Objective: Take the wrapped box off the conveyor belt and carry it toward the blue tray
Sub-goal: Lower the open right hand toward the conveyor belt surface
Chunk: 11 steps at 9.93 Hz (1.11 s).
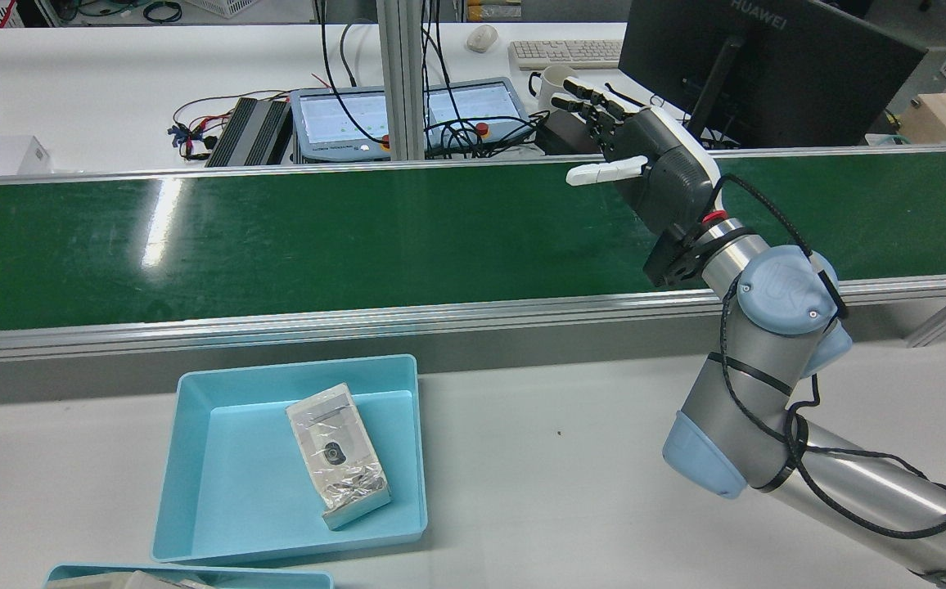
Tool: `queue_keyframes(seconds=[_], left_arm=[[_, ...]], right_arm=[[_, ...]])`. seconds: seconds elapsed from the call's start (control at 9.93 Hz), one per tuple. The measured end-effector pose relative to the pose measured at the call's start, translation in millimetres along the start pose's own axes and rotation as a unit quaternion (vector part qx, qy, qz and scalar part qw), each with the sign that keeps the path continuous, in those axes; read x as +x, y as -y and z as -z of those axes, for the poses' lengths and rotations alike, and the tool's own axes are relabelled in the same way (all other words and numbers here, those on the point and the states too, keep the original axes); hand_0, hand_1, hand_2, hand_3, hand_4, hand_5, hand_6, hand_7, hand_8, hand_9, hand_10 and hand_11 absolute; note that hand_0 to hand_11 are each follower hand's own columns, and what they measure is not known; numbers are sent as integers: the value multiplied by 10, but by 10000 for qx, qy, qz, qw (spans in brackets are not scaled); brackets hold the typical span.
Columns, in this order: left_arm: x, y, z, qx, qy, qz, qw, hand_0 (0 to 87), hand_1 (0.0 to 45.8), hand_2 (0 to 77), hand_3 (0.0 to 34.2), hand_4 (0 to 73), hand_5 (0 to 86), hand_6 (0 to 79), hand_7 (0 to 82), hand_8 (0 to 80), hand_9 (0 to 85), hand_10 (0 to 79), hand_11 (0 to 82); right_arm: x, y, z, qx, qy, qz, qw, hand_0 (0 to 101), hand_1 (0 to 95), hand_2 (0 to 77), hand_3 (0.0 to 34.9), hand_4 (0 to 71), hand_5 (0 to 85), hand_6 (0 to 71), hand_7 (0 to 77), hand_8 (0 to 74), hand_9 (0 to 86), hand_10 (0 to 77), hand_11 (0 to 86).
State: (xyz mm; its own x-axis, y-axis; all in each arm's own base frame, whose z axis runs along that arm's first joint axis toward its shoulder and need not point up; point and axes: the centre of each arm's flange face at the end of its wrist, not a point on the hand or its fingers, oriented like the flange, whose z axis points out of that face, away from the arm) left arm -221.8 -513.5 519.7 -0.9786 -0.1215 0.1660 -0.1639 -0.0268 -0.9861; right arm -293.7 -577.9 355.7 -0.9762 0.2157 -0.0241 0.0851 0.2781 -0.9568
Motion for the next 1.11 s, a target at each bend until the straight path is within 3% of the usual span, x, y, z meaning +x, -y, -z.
queue_keyframes(seconds=[0.4, 0.71, 1.01, 1.11], left_arm=[[0, 0, 0, 0, 0, 0, 10000, 0, 0, 11, 0, 0, 11, 5, 5, 5, 5, 0, 5], [0, 0, 0, 0, 0, 0, 10000, 0, 0, 5, 0, 0, 11, 5, 5, 5, 5, 5, 5], [0, 0, 0, 0, 0, 0, 10000, 0, 0, 5, 0, 0, 11, 5, 5, 5, 5, 0, 5], [0, 0, 0, 0, 0, 0, 10000, 0, 0, 11, 0, 0, 11, 5, 5, 5, 5, 5, 5]], right_arm=[[-20, -25, -34, -83, 35, -50, 9999, 470, 120, 76, 1, 153, 136, 114, 240, 76, 87, 0, 11], [-110, -62, -59, -104, 84, -13, 9999, 481, 185, 114, 3, 153, 125, 104, 207, 49, 44, 0, 11], [-181, -56, -67, -34, 111, 48, 9999, 517, 185, 114, 2, 164, 158, 109, 245, 38, 38, 0, 11], [-194, -77, -76, 21, 106, 67, 9999, 514, 153, 65, 1, 175, 180, 104, 267, 0, 38, 0, 11]])
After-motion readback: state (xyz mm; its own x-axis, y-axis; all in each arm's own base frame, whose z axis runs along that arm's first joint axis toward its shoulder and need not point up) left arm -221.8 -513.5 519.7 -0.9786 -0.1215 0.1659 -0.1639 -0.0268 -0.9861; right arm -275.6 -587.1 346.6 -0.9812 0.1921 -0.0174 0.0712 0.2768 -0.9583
